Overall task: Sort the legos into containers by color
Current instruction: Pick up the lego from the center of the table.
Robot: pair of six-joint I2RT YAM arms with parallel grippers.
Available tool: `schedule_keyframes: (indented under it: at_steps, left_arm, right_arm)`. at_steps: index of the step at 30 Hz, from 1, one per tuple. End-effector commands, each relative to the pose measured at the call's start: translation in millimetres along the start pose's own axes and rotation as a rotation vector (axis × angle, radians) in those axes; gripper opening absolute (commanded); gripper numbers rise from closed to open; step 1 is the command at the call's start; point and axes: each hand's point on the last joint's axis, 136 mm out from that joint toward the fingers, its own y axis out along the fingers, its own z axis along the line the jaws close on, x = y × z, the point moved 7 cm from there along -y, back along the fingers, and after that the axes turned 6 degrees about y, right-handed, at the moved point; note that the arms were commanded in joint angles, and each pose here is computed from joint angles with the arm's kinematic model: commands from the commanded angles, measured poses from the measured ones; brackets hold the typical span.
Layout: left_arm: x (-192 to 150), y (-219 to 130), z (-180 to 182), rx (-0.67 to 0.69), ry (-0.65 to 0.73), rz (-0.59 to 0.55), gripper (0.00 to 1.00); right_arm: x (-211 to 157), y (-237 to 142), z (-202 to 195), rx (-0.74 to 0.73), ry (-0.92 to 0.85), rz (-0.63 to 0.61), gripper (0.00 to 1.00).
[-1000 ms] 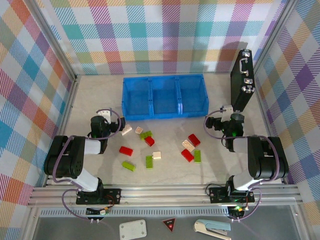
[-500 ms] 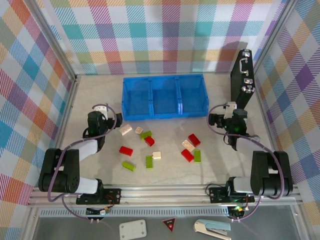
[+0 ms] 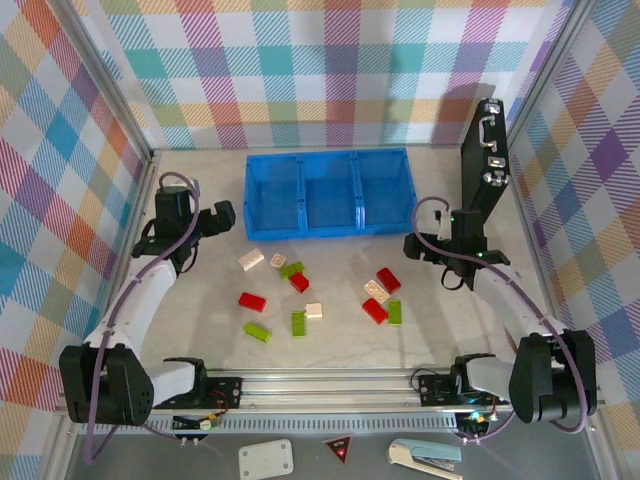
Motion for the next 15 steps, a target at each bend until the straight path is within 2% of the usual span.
schedule_keyframes:
  at_steps: [1,8,11,15]
  left_arm:
    - [-13.8,-23.9,-4.3,-0.016,0.001,0.182,1.0]
    - [-13.7,-35.6,-3.9,-0.02,0.126,0.243,1.0]
    - [-21.1,-30.6,-2.1,-0.022,0.187,0.241,1.0]
    - [-33.6,-21.3,1.6,-0.008,0.211,0.219,1.0]
  right_arm:
    - [-14.3,-7.9,6.2,-0.06,0.054,0.131,0.9]
    - [-28.0,-9.0,20.9,-0.059,0.17,0.3,0.86]
    - [-31.9,-11.5,23.9,-0.09,0.243,0.315,0.86]
    - [-35.8,-14.8,22.0,-0.168,0.429,0.322,0.88]
